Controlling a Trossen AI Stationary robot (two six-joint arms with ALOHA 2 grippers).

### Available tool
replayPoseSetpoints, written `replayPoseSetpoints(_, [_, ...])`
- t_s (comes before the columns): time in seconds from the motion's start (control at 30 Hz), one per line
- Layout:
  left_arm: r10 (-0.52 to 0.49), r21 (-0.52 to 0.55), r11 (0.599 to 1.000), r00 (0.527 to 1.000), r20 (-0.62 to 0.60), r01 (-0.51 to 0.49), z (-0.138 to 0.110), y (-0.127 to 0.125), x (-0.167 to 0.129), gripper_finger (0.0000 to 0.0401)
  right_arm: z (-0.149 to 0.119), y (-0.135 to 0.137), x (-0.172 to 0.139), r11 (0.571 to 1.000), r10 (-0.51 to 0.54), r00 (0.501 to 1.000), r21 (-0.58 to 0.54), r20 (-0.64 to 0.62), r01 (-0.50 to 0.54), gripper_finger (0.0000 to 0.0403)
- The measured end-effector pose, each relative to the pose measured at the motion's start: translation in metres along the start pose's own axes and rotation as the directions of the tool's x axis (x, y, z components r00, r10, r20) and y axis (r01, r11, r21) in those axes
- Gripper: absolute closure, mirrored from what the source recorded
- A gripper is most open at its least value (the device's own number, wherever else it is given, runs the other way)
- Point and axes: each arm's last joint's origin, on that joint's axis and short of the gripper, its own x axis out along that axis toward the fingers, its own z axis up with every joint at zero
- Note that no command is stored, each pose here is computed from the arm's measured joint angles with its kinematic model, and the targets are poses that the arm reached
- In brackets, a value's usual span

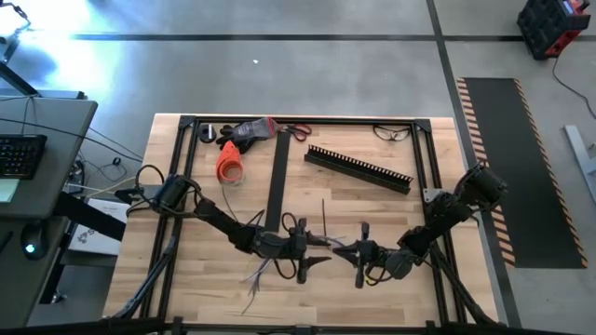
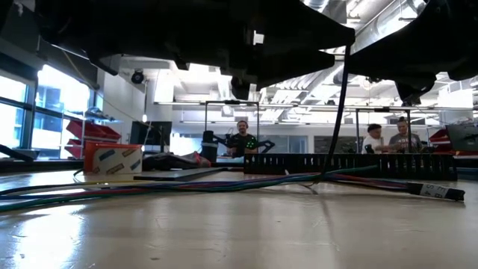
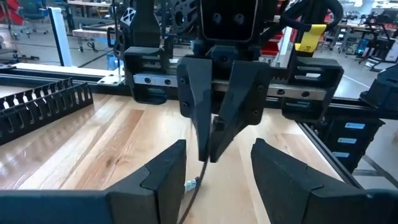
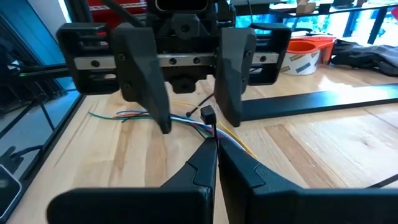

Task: Ziptie cables
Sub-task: Wrap the black zip tie on the cables

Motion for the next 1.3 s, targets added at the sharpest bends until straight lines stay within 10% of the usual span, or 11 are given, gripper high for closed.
replayPoseSetpoints(0.6, [-0.031, -0.01, 0.999, 0.999, -0.006, 0.031, 0.001, 0.01, 0.004, 0.0324, 0.0, 0.0, 0.0, 1.0, 0.012, 1.0, 0.0, -0.004, -0.012, 0.0403])
replayPoseSetpoints(1.3, [-0.075, -0.005, 0.997, 0.997, 0.011, 0.075, -0.002, 0.005, 0.02, 0.0328, -0.001, 0.0, 0.0, 1.0, 0.001, 1.0, -0.008, -0.005, -0.001, 0.0403])
